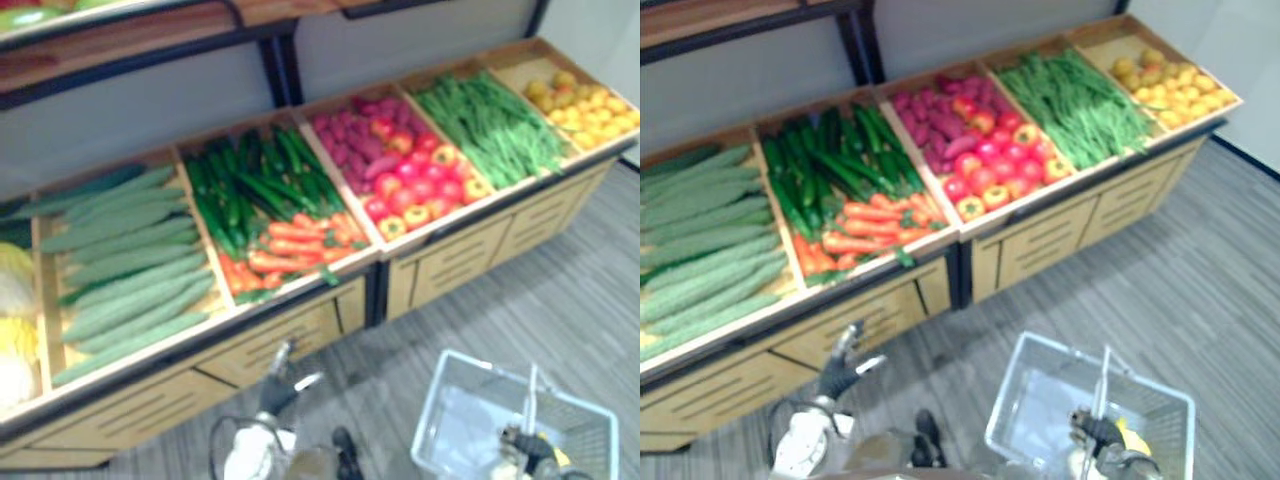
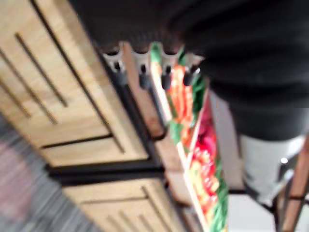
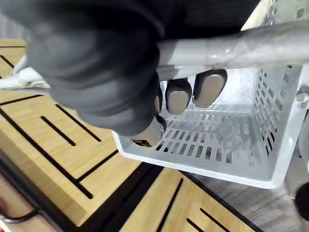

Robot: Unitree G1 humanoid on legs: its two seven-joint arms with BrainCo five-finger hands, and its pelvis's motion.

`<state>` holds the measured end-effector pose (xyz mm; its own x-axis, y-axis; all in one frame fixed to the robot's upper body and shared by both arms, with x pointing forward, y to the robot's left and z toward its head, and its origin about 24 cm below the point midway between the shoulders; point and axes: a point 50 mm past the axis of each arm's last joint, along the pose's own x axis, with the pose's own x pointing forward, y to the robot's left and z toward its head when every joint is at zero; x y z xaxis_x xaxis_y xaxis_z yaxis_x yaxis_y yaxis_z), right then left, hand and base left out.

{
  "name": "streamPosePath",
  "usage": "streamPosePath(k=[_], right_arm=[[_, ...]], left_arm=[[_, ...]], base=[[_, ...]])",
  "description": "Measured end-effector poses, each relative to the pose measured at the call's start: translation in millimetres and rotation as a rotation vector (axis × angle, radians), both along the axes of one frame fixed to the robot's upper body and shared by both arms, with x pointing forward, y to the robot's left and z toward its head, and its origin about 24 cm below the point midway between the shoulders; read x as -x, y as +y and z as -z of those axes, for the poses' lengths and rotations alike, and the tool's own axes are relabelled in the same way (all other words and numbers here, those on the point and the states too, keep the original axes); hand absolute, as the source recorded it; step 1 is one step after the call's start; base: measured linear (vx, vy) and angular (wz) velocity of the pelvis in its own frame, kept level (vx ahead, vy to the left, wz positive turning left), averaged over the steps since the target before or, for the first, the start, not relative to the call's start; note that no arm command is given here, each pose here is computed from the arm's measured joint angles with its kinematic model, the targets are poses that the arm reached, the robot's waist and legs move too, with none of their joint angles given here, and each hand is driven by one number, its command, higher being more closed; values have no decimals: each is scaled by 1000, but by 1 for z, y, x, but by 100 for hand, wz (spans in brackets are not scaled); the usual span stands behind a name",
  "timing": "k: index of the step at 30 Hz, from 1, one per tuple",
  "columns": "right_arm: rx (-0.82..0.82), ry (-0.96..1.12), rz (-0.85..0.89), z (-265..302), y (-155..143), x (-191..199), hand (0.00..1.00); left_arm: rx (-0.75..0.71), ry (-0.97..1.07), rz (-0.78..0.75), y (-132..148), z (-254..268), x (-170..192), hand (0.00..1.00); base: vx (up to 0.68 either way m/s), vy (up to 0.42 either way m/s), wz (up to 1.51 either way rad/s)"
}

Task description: Pick vegetable in the basket

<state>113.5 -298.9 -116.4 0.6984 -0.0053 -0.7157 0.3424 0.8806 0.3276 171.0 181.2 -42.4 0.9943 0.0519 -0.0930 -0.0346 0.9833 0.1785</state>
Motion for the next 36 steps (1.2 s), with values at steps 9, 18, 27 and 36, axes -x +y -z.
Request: streamPosePath(k=[9, 18, 27, 36], right_arm=[[-61, 49, 104, 20, 21, 33, 100], [2, 166, -15, 17, 6, 32, 100], [13, 161, -24, 16, 6, 29, 100], [21, 131, 5, 16, 6, 33, 100]], left_arm=[[-21, -526, -224, 32, -103, -51, 0], [-284, -710, -231, 64, -164, -66, 0], [-642, -451, 9, 46, -126, -115, 0], [-953, -213, 195, 42, -76, -126, 0]], base=[[148, -107, 109], [189, -314, 30], [-3, 18, -4], [10, 11, -13]])
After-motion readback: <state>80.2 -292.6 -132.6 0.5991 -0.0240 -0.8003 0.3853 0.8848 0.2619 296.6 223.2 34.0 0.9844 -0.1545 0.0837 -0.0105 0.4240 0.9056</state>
